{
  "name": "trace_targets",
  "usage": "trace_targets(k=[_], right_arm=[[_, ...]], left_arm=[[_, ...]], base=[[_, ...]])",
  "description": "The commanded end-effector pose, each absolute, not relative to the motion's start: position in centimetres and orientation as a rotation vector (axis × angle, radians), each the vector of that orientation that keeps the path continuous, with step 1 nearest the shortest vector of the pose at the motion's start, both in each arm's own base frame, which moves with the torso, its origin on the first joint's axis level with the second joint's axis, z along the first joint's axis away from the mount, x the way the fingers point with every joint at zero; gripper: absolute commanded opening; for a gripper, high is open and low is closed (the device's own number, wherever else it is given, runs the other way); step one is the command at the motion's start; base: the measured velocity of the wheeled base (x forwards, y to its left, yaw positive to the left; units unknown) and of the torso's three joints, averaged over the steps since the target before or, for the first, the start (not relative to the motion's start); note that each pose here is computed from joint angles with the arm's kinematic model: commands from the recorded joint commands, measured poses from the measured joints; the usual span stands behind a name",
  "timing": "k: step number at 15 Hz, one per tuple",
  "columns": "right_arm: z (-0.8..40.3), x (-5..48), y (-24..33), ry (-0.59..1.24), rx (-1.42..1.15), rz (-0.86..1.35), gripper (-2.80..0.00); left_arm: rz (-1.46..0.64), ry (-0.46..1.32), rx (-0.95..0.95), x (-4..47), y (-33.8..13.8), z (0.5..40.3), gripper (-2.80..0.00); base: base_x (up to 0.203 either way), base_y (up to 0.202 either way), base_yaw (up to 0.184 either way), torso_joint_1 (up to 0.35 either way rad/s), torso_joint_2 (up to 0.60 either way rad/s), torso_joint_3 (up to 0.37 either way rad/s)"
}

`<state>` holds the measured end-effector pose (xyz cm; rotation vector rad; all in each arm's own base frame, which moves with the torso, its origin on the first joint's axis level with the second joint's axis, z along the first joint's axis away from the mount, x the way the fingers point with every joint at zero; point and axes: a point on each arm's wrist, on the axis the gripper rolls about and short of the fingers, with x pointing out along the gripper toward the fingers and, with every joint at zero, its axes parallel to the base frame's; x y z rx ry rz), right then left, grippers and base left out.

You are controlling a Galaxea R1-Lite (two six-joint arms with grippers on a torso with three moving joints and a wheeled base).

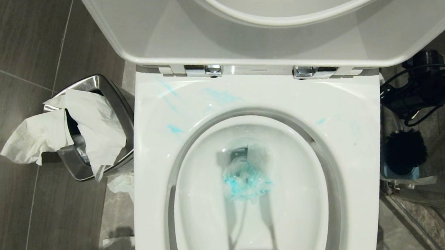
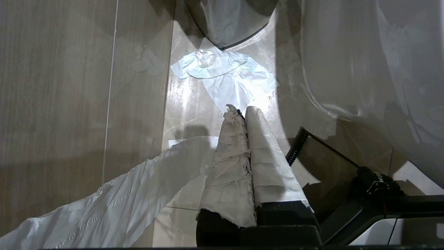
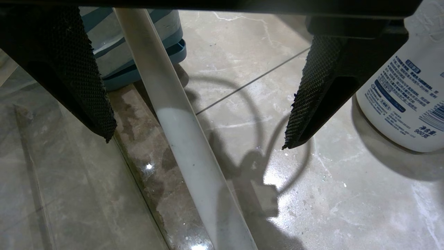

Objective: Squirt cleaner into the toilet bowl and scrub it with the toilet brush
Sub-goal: Scrub the toilet bowl

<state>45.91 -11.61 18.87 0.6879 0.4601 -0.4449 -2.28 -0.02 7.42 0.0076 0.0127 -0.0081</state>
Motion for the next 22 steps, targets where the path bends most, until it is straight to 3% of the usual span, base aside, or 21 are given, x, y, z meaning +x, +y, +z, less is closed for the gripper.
trace_targets(k=[1,14,15,22], right_arm=[[18.77,45.94,-11.56,0.468,0.697,-0.428,0.00],[18.41,46.08,-11.61,0.478,0.704,-0.419,0.00],[18.41,46.08,-11.62,0.478,0.703,-0.420,-2.80],[18.78,46.03,-11.56,0.467,0.708,-0.399,-2.80]], left_arm=[[-0.008,0.012,0.008,-2.28,-0.02,7.42,-2.80],[-0.008,0.012,0.008,-2.28,-0.02,7.42,-2.80],[-0.008,0.012,0.008,-2.28,-0.02,7.42,-2.80],[-0.008,0.012,0.008,-2.28,-0.02,7.42,-2.80]], base=[[0.000,0.000,0.000,0.000,0.00,0.000],[0.000,0.000,0.000,0.000,0.00,0.000],[0.000,0.000,0.000,0.000,0.00,0.000],[0.000,0.000,0.000,0.000,0.00,0.000]])
